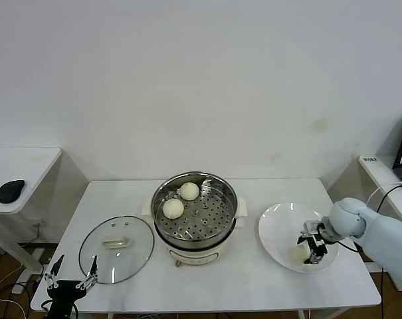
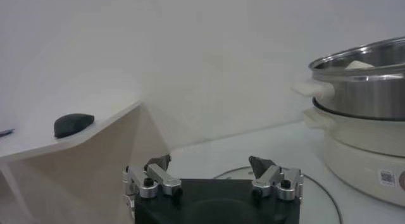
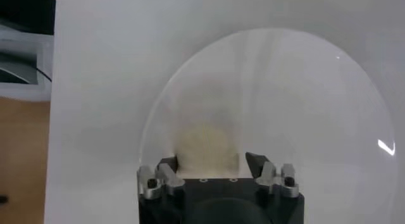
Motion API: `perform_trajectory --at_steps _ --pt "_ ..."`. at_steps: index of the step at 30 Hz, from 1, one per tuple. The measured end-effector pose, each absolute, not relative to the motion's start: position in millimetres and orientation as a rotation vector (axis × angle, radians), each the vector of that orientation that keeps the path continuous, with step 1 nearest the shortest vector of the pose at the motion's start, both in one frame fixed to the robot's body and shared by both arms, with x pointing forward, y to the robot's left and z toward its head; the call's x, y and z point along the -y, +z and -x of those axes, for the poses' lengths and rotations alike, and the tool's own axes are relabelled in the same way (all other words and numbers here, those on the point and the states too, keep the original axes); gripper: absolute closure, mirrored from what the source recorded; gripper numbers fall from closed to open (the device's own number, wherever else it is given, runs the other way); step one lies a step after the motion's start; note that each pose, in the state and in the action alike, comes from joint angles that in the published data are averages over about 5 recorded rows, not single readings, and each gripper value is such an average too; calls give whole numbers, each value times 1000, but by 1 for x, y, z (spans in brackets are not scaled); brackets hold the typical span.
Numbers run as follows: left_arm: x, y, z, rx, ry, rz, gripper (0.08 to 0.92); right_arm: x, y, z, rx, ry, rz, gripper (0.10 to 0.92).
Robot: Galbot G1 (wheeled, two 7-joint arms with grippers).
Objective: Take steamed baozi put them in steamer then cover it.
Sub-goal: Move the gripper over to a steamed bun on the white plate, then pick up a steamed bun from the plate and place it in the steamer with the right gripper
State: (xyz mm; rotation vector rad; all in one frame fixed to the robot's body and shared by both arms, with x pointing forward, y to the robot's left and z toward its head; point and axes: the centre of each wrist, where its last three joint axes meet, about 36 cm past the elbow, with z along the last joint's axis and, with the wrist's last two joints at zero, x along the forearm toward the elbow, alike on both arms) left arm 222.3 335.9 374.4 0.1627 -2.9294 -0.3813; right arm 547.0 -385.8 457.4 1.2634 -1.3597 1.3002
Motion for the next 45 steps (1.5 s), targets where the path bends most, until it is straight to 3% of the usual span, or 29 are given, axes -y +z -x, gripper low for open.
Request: perform_trajectory --at_steps 13,25,36,45 --pt "-334 378 -225 2944 -379 -158 177 387 492 -554 1370 1307 -1278 397" --pt "-331 380 -228 2955 -374 -136 177 369 586 -591 1471 1382 -1281 394" --pt "-333 379 -225 2958 -371 -150 177 265 685 -637 1525 1575 -1404 394" --pt "-336 380 -223 2962 -362 -179 177 142 695 -641 1432 1710 -1674 387"
